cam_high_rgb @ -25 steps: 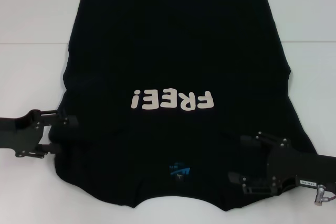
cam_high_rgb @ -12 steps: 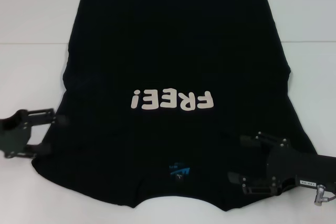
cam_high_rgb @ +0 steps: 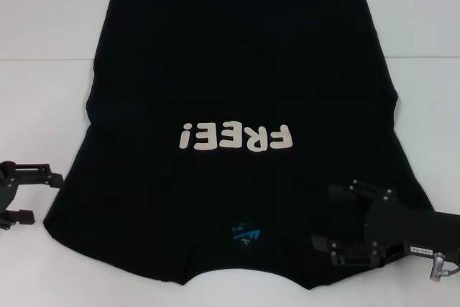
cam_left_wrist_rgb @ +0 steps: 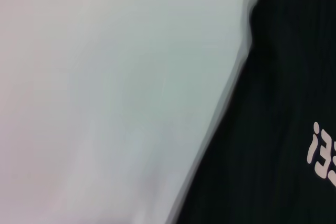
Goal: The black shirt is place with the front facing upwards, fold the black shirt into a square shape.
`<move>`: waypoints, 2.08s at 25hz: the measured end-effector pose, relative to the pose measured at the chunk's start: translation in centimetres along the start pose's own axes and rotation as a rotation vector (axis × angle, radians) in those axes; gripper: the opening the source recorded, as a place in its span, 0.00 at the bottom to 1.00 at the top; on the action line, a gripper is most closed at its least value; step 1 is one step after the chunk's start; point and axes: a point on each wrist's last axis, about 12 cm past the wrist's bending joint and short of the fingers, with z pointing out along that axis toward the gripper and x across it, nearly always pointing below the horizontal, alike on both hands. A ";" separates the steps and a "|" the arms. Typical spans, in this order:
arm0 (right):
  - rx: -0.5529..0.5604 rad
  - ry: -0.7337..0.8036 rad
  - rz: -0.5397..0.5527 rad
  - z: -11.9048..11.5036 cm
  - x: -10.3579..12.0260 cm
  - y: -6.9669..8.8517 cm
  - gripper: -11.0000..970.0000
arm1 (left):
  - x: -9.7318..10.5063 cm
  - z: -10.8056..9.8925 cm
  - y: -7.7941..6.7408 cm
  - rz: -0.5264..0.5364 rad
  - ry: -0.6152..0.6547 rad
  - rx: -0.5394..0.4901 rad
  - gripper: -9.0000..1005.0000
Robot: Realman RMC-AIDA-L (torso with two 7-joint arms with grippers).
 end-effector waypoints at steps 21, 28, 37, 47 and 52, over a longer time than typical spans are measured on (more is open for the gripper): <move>0.000 0.000 -0.002 0.2 0.0 0.0 0.98 | -0.4 1.3 -1.0 0.023 0.048 -0.092 0.93; 0.000 0.000 -0.002 0.2 0.0 0.0 0.98 | -0.3 1.6 -1.2 0.027 0.046 -0.089 0.93; -0.001 0.000 -0.002 0.2 0.0 0.0 0.98 | -0.3 2.0 -1.5 0.035 0.054 -0.085 0.93; -0.002 0.000 -0.001 0.2 0.0 0.0 0.98 | -0.2 2.3 -1.5 0.040 0.055 -0.085 0.93; -0.002 0.000 0.001 0.2 0.0 0.0 0.98 | -0.3 2.2 -1.6 0.046 0.053 -0.083 0.93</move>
